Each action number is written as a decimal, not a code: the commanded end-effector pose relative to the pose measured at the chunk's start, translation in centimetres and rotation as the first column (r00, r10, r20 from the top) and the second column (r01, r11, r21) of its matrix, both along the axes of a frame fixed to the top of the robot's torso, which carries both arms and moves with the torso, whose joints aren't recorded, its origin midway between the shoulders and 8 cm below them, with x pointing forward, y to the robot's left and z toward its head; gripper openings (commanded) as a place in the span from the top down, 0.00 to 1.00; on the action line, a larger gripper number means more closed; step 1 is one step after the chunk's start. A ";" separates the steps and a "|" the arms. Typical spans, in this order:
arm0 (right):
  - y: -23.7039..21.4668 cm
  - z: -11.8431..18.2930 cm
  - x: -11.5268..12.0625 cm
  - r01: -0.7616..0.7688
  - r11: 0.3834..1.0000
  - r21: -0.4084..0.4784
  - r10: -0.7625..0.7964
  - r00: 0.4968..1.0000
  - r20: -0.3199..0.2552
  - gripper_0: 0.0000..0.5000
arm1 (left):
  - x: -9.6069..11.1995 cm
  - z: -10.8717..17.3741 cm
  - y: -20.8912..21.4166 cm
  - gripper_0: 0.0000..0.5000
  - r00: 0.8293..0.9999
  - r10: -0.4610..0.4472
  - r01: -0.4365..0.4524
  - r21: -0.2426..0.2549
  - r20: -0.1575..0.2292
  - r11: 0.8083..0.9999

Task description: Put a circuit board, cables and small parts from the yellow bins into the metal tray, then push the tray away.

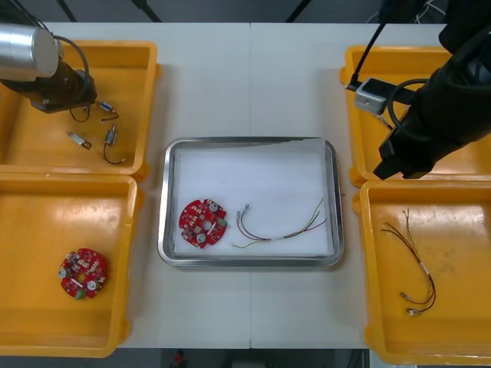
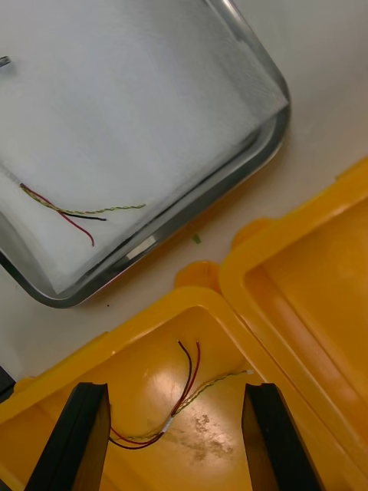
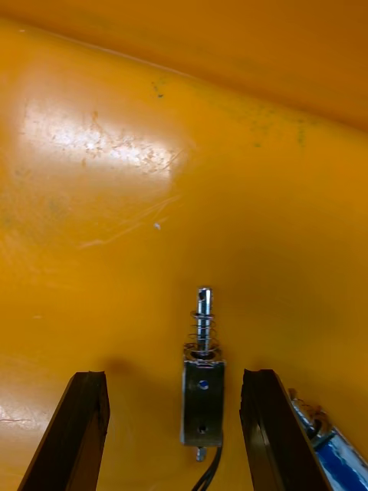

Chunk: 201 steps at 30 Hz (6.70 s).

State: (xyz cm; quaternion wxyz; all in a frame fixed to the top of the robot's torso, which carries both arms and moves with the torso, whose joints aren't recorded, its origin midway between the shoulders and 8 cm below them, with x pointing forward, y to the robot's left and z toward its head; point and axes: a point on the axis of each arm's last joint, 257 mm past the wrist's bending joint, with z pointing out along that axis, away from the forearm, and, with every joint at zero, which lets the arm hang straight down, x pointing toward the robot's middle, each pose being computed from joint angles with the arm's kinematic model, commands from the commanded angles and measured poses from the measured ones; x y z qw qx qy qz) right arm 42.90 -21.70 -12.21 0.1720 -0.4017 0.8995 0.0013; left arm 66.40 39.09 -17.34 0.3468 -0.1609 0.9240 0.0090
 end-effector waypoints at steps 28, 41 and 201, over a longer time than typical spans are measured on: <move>-14.2 2.2 6.2 0.578 0.803 0.147 -0.593 0.799 0.097 0.00 | 0.0 -1.3 -1.0 1.00 0.995 -0.098 0.099 0.075 -0.026 0.992; -15.1 3.5 10.1 0.466 0.872 0.151 -0.488 0.857 0.167 0.00 | -0.1 0.3 1.2 1.00 0.997 -0.071 0.072 0.089 -0.014 0.993; -22.0 -4.5 22.9 0.593 0.641 0.487 -0.735 0.658 0.165 1.00 | -20.2 7.4 -24.1 0.00 0.943 -0.294 0.289 -0.056 -0.153 0.956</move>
